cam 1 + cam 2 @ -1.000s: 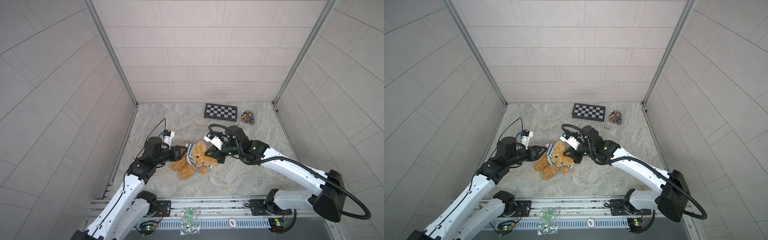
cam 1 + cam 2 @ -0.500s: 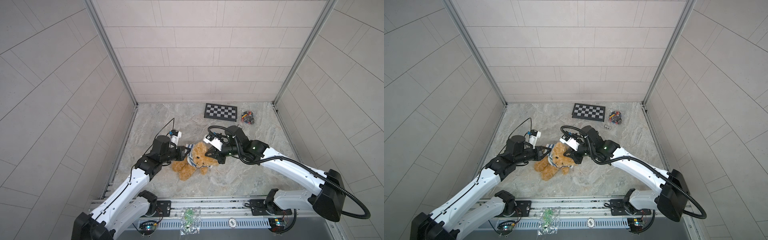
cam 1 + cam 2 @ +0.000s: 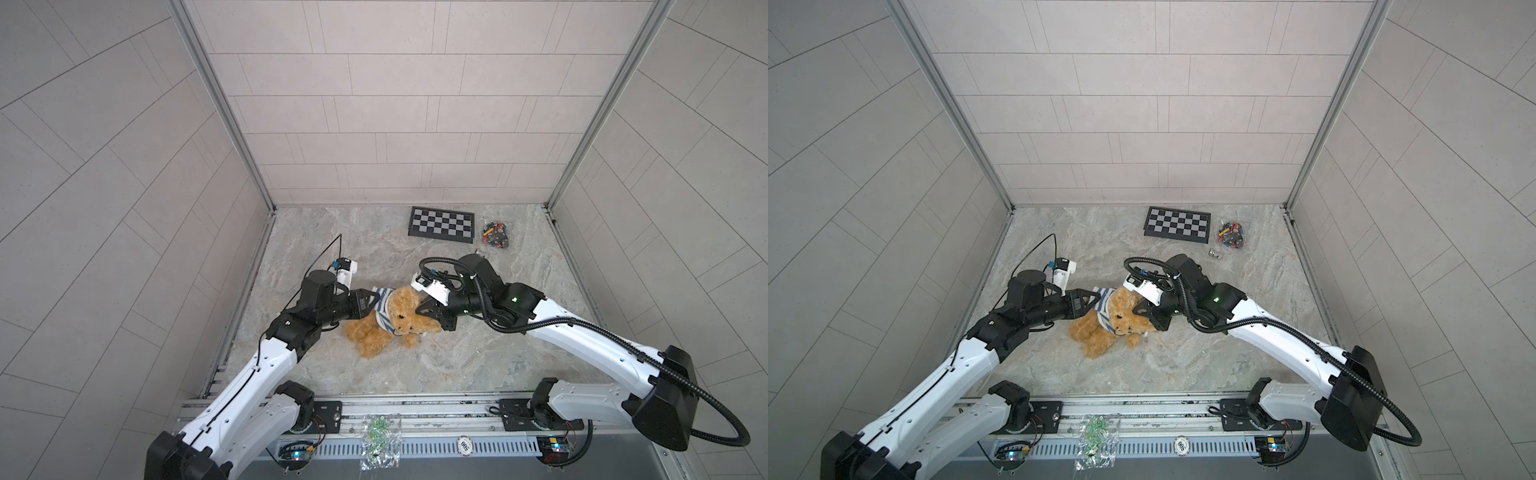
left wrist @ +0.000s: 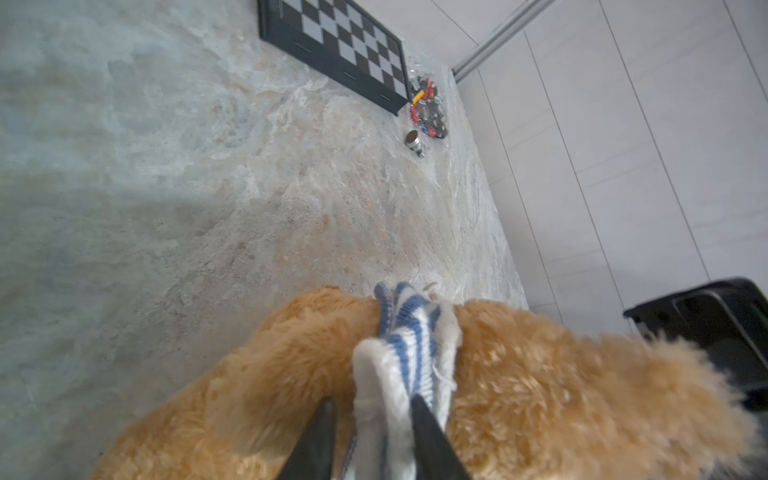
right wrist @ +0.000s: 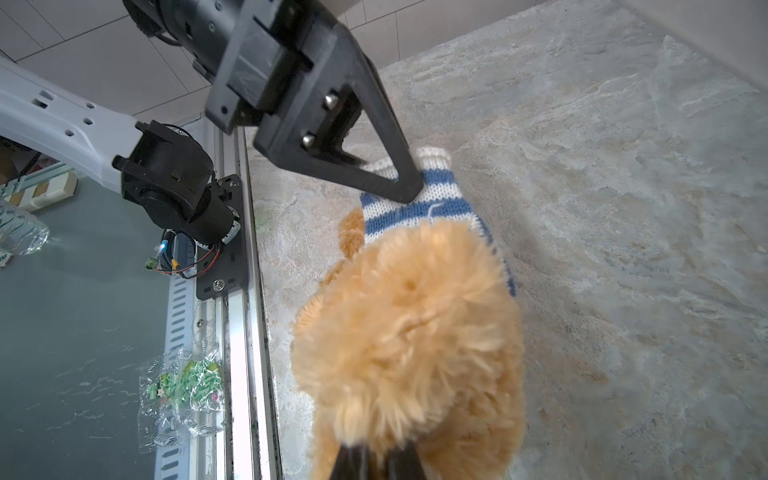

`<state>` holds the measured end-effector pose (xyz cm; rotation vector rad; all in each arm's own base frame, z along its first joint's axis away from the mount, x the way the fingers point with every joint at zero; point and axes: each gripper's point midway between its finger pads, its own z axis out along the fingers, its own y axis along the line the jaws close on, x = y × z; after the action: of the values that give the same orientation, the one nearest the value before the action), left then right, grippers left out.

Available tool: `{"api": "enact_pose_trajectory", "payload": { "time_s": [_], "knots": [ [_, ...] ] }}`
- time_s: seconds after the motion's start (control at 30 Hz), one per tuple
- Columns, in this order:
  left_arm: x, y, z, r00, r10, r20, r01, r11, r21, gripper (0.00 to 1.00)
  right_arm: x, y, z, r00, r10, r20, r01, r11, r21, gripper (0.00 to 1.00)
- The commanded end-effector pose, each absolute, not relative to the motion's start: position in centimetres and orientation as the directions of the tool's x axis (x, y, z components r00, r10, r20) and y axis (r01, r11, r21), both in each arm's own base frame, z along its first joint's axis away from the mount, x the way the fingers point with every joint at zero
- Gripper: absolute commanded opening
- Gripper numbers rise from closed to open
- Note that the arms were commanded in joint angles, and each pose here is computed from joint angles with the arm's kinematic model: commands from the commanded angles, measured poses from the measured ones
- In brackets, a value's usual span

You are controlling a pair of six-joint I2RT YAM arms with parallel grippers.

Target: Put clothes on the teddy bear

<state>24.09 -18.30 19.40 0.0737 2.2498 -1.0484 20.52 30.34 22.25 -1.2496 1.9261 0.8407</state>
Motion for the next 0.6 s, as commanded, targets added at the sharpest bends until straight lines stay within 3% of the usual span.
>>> {"api": "enact_pose_trajectory", "payload": {
  "time_s": [0.0, 0.13, 0.4, 0.57],
  "knots": [
    [22.8, -18.7, 22.2, -0.751, -0.206, -0.627, 0.396, 0.619, -0.678, 0.44, 20.3, 30.3, 24.1, -0.219, -0.452, -0.865, -0.951, 0.298, 0.085, 0.0],
    [21.6, -17.7, 20.9, -0.772, -0.226, -0.595, 0.367, 0.607, -0.705, 0.43, 20.0, 30.2, 24.2, -0.188, -0.444, -0.876, -0.958, 0.281, 0.063, 0.0],
    [21.2, -16.1, 18.7, -0.784, -0.295, -0.547, 0.28, 0.618, -0.735, 0.3, 19.4, 29.8, 24.1, -0.139, -0.437, -0.889, -0.966, 0.258, 0.024, 0.0],
    [21.6, -16.2, 17.8, -0.797, -0.287, -0.532, 0.263, 0.628, -0.733, 0.31, 19.0, 29.8, 23.9, -0.123, -0.434, -0.893, -0.971, 0.24, 0.017, 0.0]
  ]
}}
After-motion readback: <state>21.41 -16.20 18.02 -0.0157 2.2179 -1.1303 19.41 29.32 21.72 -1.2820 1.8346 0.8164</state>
